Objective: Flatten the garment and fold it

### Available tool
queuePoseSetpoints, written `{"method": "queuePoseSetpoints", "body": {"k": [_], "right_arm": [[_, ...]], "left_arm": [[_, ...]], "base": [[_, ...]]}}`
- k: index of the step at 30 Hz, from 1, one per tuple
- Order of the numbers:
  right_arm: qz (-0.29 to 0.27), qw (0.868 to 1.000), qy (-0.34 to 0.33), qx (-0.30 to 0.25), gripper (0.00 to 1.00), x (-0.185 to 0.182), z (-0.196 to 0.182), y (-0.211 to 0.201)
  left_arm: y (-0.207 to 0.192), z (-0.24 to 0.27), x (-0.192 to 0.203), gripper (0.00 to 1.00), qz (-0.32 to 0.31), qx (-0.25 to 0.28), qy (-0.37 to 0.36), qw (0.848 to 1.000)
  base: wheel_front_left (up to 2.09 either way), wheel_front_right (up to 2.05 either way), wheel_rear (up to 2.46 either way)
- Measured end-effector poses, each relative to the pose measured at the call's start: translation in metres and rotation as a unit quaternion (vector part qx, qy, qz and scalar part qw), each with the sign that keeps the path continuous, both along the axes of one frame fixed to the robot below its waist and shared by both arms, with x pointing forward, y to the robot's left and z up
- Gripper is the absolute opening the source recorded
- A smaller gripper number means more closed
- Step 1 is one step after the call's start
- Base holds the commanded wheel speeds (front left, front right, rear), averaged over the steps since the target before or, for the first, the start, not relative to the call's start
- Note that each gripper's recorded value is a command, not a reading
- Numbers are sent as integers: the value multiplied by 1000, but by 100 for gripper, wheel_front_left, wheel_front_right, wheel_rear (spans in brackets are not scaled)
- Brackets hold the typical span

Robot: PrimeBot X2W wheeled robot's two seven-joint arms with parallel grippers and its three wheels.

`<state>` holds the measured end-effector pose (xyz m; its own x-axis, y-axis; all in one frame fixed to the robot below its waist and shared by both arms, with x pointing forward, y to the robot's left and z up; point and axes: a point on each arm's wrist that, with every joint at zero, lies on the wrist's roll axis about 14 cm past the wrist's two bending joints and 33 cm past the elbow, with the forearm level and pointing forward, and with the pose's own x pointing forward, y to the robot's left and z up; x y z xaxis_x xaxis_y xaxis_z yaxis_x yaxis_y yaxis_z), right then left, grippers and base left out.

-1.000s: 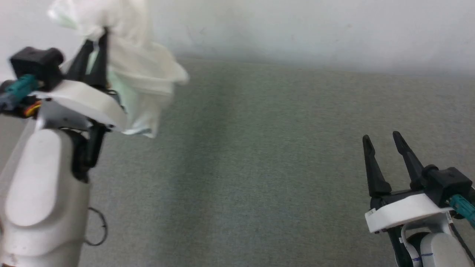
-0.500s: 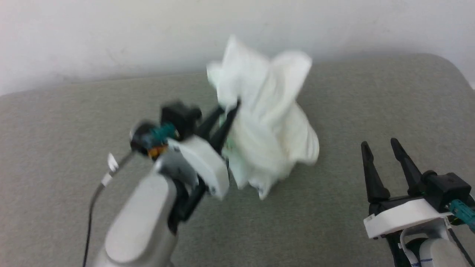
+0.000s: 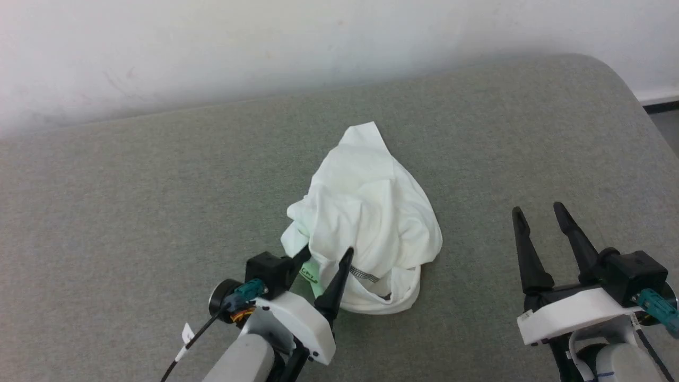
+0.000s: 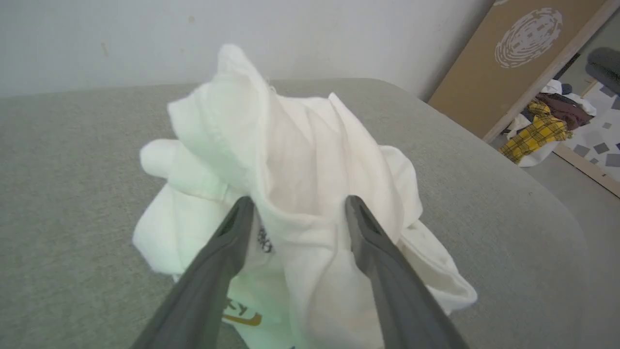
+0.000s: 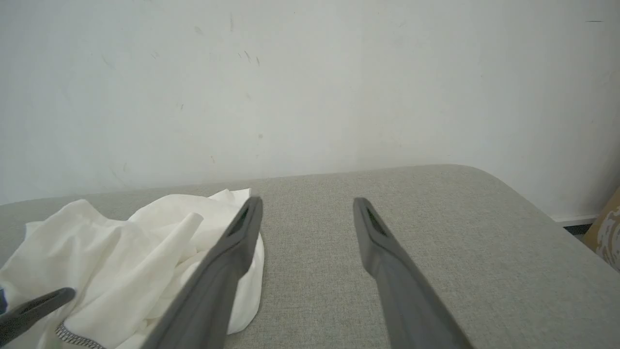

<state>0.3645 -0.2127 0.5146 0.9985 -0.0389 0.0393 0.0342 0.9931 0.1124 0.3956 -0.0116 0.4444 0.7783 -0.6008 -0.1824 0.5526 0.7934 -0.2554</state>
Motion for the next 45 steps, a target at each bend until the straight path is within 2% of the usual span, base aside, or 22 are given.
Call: {"method": "queuePoseSetpoints", "body": {"k": [6,10,14,22,28,32,36,42,45], "right_arm": [[14,1000,-3,-5,100,-1,4,9],[24,1000,-6,-12,100,-1,9,15],[33,999,-8,-16,100,-3,13,20],[49,999,-8,-17,100,-4,16,30],[52,998,5,-17,100,-1,10,32],[54,997,55,-4,100,4,-15,31],[60,989,133,9,100,20,-48,34],[95,964,248,15,100,60,-83,37],[120,945,306,4,100,78,-98,42]], "left_arm": [[26,56,16,100,82,-59,-97,990],[52,87,18,100,135,-74,-142,978],[91,98,13,100,193,-58,-168,965],[170,81,-5,100,288,10,-165,943],[190,77,-11,100,309,24,-163,937],[193,76,-13,100,310,26,-163,936],[195,75,-13,100,316,22,-161,935],[195,78,-6,100,323,5,-161,932],[196,77,-1,100,330,-1,-160,930]], "base": [[0,0,0],[0,0,0],[0,0,0],[0,0,0],[0,0,0],[0,0,0],[0,0,0],[0,0,0],[0,0,0]]}}
